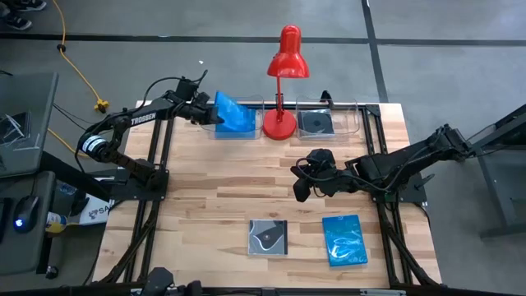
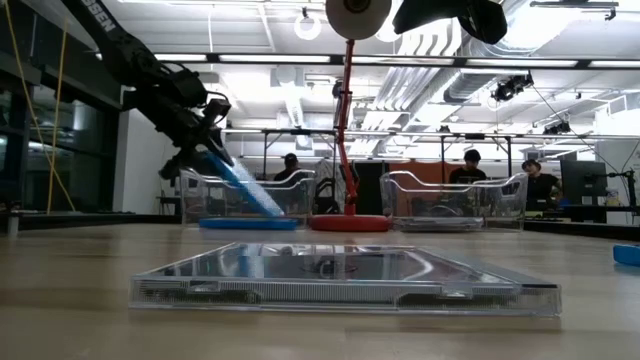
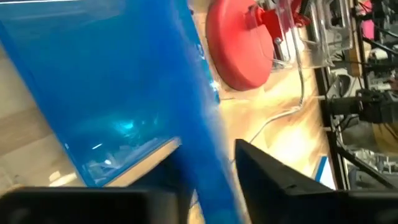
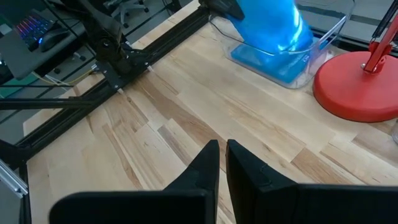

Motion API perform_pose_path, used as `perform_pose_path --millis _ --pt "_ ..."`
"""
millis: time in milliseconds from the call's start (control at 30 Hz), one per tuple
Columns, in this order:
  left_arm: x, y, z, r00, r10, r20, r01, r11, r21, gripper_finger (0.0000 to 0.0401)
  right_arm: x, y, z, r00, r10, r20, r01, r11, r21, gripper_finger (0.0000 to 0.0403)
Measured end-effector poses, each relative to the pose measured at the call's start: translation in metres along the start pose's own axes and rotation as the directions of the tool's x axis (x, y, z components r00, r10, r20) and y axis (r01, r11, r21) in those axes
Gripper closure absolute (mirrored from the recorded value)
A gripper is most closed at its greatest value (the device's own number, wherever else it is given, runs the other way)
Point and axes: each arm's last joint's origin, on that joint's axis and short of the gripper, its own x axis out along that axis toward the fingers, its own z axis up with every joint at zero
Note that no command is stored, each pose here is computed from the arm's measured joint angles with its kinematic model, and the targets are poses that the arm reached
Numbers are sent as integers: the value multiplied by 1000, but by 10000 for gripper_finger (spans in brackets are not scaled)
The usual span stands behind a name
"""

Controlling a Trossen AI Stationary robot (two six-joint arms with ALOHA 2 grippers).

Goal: Pick & place jewel cases by type
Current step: Put the left blue cd case into the left transparent bin

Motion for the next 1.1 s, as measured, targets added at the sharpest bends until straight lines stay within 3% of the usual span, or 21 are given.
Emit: perform_pose_path --millis 233,400,833,1100 --pt "0 -1 0 1000 -20 -8 20 999 29 179 0 0 0 1000 -5 6 5 1000 0 391" --pt "0 -1 0 1000 -27 -12 28 999 34 131 0 0 0 1000 -9 10 9 1000 0 391" --pt "4 -6 -4 999 -33 -32 39 984 173 93 0 0 0 1000 -8 9 8 1000 0 391" --pt "5 -11 -6 999 -35 -38 43 968 248 89 0 0 0 1000 -6 7 6 1000 0 391"
